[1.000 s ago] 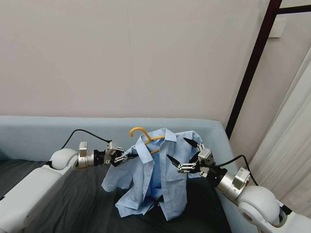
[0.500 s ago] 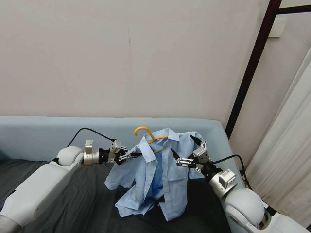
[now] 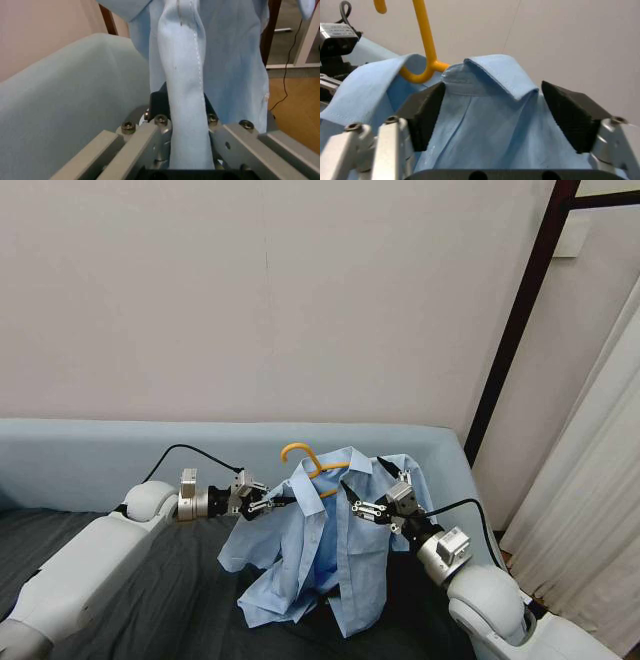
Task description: Pick up the clothes from the sofa and hang them on the clothes hanger.
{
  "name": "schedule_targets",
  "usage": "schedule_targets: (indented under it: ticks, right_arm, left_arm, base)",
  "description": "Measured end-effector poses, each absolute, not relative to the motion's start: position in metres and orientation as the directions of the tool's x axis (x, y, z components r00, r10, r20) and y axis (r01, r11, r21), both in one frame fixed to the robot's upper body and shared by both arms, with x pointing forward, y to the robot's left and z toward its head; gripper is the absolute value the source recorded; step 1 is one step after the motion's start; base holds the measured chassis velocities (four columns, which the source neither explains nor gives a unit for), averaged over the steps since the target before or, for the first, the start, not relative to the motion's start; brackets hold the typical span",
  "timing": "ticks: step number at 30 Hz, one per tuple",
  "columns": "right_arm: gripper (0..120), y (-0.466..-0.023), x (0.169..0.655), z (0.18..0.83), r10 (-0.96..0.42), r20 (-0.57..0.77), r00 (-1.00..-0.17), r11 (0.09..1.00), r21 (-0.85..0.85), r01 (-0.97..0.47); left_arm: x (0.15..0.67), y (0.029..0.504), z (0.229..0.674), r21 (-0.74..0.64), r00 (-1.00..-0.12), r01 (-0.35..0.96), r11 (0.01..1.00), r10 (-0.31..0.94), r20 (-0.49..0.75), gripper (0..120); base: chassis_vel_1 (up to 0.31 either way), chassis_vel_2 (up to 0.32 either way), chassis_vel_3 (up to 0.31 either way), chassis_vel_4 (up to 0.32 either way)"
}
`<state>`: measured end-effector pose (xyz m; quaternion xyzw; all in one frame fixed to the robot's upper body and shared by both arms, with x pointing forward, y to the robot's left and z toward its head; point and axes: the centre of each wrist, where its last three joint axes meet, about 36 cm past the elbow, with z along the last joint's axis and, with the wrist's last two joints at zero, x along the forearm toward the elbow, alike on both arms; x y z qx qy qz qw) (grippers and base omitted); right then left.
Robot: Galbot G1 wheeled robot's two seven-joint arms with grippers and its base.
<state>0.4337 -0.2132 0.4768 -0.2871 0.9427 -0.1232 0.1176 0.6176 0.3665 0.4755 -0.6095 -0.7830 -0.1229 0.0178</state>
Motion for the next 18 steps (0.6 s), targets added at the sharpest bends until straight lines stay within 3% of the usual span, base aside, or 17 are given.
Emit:
schedule_targets:
  ticks: [2,6,8,18]
  right_arm:
    - [69,-0.2138,0.4352,0.4769,-0.573,-0.156,-0.805,0.803,-0.301,-0.514]
    - [49,-0.2128,0.4401,0.4787,-0.574,-0.179,-0.799,0.805,-0.300,-0.511]
    - [46,-0.2118,0.4410,0.4796,-0.574,-0.186,-0.798,0.806,-0.299,-0.510]
    - [5,-0.2121,0.4378,0.4806,-0.576,-0.196,-0.794,0.807,-0.294,-0.513]
  left_arm:
    - [0.6179,0.3660,0.4755,0.171,-0.255,0.959,0.226,0.950,0.178,2]
    - [0.6184,0.3658,0.4761,0.173,-0.252,0.960,0.222,0.950,0.182,2]
    - [0.6184,0.3661,0.4762,0.173,-0.252,0.960,0.221,0.950,0.183,2]
    - [0.6164,0.3680,0.4784,0.180,-0.246,0.960,0.213,0.951,0.187,2]
  base:
    - [0.000,0.000,0.000,0.000]
    - [0.000,0.000,0.000,0.000]
    - [0.000,0.000,0.000,0.000]
    - [0.000,0.000,0.000,0.000]
